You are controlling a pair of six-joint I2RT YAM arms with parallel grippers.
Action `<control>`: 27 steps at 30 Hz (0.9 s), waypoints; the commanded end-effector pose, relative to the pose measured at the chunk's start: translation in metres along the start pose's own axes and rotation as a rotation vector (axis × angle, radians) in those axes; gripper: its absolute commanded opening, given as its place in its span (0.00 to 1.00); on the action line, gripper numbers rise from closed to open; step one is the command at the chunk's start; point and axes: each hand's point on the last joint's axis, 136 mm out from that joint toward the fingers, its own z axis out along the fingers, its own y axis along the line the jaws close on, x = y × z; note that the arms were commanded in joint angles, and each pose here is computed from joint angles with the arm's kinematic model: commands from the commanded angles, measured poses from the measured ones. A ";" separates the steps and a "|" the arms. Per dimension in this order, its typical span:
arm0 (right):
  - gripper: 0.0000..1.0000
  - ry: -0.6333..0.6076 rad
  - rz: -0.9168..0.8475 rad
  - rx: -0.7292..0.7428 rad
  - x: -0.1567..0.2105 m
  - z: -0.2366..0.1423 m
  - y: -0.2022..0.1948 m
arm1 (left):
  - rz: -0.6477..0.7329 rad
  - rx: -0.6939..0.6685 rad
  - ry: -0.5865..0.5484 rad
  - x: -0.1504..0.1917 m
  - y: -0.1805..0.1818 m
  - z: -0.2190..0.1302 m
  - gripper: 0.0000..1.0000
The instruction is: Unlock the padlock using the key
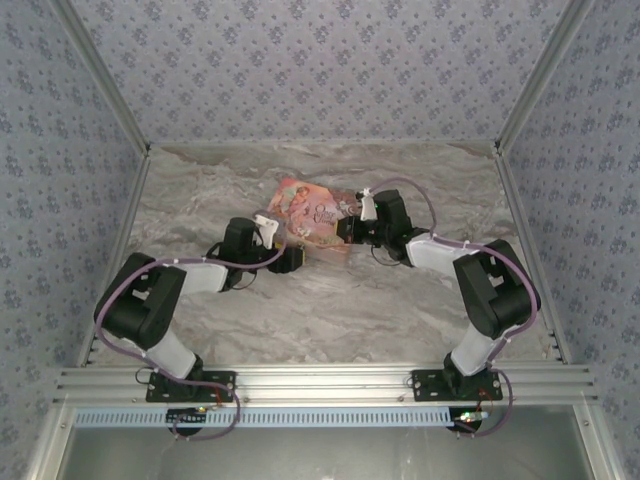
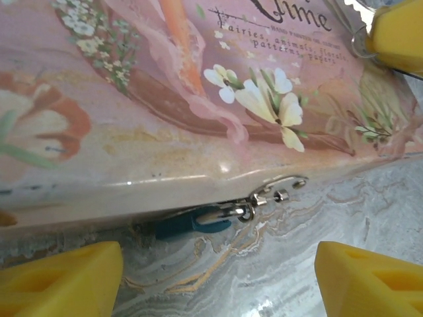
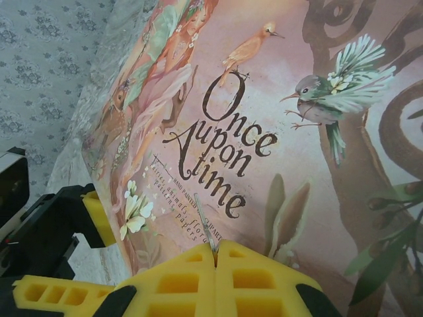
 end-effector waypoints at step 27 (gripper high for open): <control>0.00 0.132 0.011 0.067 0.039 0.010 -0.012 | 0.084 -0.034 -0.049 0.006 -0.003 0.035 0.52</control>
